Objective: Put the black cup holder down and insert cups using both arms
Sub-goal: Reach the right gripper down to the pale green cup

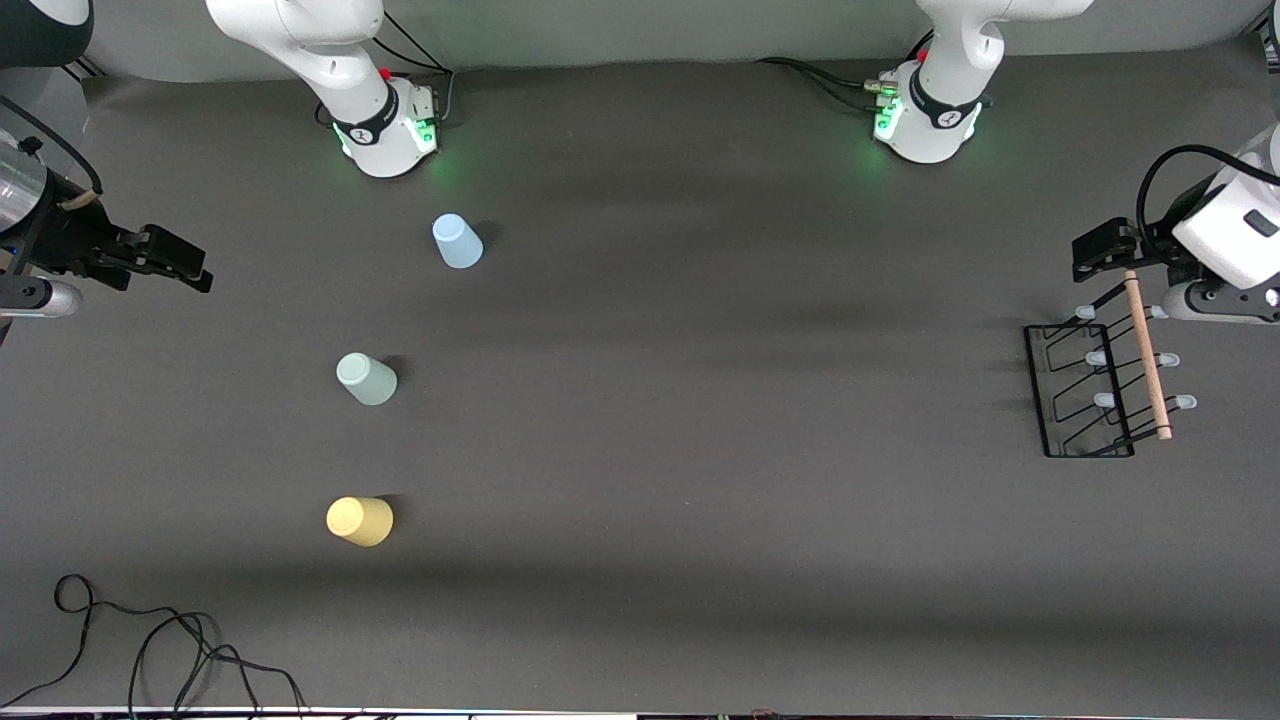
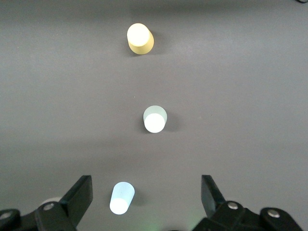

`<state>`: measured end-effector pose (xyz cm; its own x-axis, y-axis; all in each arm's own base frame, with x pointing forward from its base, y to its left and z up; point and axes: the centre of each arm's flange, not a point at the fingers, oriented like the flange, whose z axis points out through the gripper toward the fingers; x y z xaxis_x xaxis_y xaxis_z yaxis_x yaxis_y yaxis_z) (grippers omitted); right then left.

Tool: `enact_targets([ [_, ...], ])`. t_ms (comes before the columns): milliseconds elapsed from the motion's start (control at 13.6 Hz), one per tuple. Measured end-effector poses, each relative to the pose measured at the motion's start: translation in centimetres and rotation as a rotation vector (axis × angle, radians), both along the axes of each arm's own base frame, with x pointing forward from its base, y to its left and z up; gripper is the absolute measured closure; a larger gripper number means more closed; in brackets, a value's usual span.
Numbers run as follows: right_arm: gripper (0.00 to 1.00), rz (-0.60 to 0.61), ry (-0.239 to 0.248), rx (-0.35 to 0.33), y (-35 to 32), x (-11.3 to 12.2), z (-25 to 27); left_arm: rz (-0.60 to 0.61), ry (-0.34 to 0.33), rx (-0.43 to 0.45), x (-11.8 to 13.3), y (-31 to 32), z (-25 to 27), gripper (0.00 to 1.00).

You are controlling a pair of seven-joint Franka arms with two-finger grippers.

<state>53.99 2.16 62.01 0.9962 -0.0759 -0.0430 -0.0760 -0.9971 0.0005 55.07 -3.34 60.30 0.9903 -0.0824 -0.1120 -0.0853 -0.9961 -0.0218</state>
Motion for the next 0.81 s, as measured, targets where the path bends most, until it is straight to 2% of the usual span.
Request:
enact_targets([
  [516, 0.00, 0.000, 0.011, 0.000, 0.0, 0.1, -0.3, 0.003, -0.003, -0.007, 0.0, 0.1, 0.1, 0.00],
  [811, 0.00, 0.003, 0.067, 0.001, 0.1, 1.4, -5.2, 0.017, 0.003, -0.006, 0.0, 0.7, 0.0, 0.00],
])
